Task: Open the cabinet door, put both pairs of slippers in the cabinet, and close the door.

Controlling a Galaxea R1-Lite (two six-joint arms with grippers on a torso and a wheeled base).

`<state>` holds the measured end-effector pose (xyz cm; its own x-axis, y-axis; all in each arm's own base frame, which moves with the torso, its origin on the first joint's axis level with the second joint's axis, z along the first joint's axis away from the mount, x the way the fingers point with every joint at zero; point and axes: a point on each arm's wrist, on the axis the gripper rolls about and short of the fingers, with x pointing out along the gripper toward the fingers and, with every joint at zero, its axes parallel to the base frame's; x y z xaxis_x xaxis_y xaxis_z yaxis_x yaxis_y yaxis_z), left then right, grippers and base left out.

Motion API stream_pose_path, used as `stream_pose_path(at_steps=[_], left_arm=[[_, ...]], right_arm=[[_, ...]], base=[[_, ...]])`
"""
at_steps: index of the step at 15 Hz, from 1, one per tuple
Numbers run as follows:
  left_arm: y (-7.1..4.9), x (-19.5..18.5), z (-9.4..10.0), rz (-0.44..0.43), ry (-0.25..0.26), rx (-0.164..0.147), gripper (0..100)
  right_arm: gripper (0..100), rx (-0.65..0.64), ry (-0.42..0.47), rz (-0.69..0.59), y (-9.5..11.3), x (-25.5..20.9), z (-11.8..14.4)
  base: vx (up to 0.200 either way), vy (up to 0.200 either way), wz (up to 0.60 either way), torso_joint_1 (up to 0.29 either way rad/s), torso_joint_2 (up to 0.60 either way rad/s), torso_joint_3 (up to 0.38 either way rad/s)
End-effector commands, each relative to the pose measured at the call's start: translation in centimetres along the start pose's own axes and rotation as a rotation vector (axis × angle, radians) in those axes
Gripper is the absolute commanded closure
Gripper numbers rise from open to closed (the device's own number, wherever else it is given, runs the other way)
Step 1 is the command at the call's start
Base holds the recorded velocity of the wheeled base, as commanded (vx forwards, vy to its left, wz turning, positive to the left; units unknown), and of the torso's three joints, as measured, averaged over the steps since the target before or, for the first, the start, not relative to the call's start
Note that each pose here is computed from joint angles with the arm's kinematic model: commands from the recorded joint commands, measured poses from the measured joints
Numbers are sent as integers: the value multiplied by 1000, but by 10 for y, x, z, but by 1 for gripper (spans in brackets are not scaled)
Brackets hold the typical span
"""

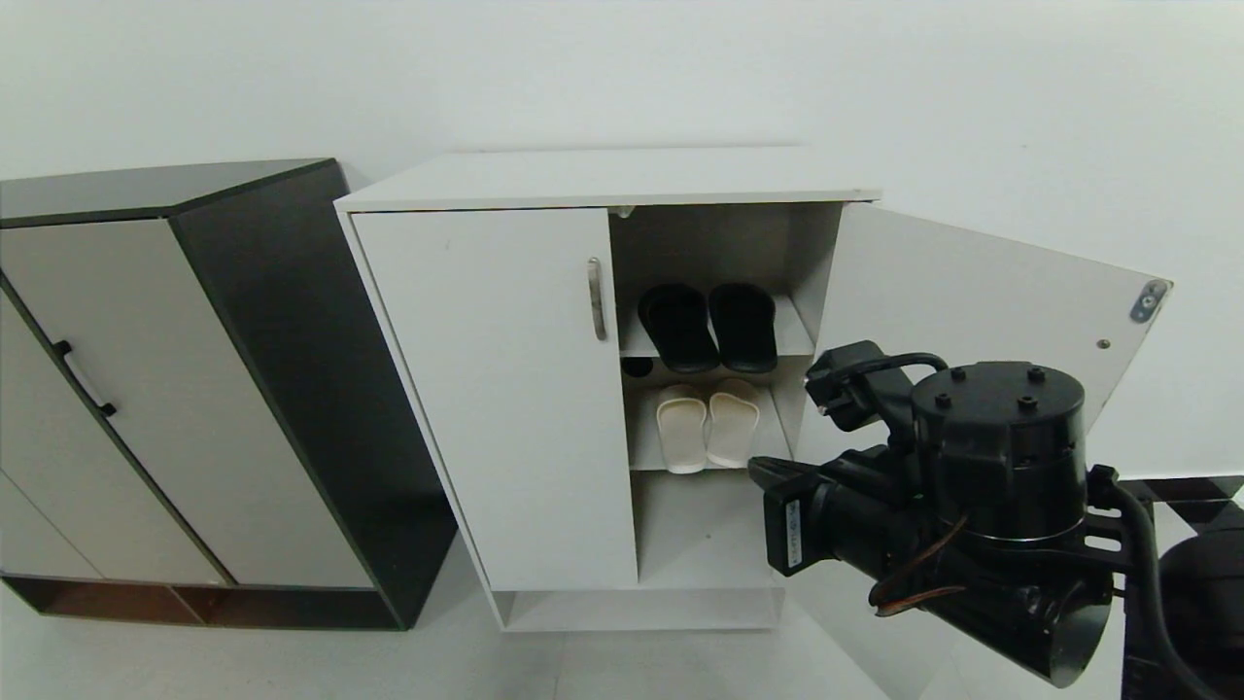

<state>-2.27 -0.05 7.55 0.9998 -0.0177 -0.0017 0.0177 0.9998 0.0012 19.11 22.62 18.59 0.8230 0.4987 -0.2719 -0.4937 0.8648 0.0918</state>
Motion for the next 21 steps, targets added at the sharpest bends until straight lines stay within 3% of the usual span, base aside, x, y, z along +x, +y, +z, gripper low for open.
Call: stream_pose_path(at_steps=[1,6,21], left_arm=[[0,0,0,1,0,0,100],[0,0,0,1,0,0,100],[0,0,0,1,0,0,100]], right_arm=[[100,-3,13,-12,-3,2,-4],[100,-1,3,-10,-3,3,-4],[100,-11,7,-15,-4,4,-5]], base=[[0,0,0,0,0,0],[0,0,0,36,-125,-97],[0,0,0,172,-480,-304]])
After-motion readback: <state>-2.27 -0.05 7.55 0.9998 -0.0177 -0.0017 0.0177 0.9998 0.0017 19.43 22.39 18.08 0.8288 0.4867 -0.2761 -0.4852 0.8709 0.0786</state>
